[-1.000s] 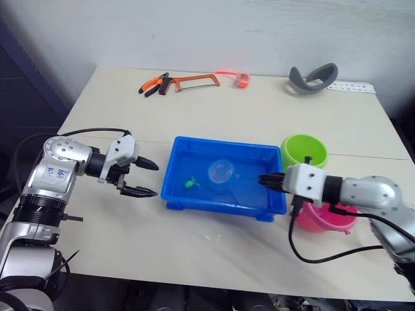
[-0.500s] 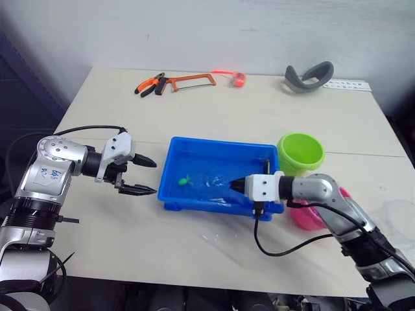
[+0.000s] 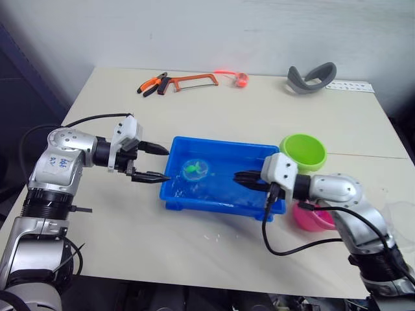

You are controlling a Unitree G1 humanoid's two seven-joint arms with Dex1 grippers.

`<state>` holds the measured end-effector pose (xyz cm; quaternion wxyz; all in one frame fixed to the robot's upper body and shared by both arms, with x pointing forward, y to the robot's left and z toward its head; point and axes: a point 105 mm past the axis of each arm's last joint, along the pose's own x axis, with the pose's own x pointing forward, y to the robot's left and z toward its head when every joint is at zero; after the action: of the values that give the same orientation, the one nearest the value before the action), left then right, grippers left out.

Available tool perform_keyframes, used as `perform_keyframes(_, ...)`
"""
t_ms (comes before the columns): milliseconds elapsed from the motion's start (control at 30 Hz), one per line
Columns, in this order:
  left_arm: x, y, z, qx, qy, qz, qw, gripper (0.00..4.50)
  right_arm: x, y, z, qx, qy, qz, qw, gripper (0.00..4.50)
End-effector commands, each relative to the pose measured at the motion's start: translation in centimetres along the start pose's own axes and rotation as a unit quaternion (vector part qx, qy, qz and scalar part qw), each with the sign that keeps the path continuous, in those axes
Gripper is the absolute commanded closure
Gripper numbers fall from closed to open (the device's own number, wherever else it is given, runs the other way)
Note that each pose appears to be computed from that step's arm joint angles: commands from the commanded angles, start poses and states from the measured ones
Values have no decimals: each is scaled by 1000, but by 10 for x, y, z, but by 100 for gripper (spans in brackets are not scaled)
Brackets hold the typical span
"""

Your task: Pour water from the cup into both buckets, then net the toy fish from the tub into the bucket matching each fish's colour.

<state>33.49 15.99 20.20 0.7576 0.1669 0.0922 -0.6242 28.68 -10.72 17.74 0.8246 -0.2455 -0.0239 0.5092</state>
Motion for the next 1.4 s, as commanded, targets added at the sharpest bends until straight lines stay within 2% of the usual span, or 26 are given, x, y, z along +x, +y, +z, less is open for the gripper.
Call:
perform_keyframes(33, 4, 3, 27, 18, -47, -2, 999, 6, -23, -6, 22, -4, -18, -34, 999, 450)
perform_keyframes(233, 31, 3, 41, 20, -82, -42, 996, 6, -68, -17, 36, -13, 6, -107, 994, 450)
perform_keyframes(533, 63, 0, 50, 32, -103, -95, 990, 6, -124, -24, 53, -46, 65, -177, 981, 450)
perform_keyframes(700, 73, -1, 51, 40, -108, -115, 987, 6, -159, -46, 45, -106, 154, -246, 951, 450)
perform_keyframes(867, 78, 0, 51, 45, -110, -121, 985, 6, -175, -53, 31, -203, 243, -236, 919, 450)
perform_keyframes(1067, 79, 0, 51, 48, -113, -120, 985, 6, -180, -61, 22, -387, 325, -179, 844, 450)
perform_keyframes(1200, 76, 1, 50, 46, -115, -112, 986, 6, -180, -58, 14, -566, 368, -64, 735, 450)
perform_keyframes(1267, 75, 1, 49, 45, -114, -110, 986, 6, -183, -58, 12, -616, 366, -39, 696, 450)
perform_keyframes(1367, 73, 1, 49, 45, -114, -106, 987, 6, -189, -62, 11, -648, 358, -44, 671, 450)
perform_keyframes(1400, 73, 1, 49, 44, -114, -105, 987, 6, -190, -63, 12, -649, 353, -53, 672, 450)
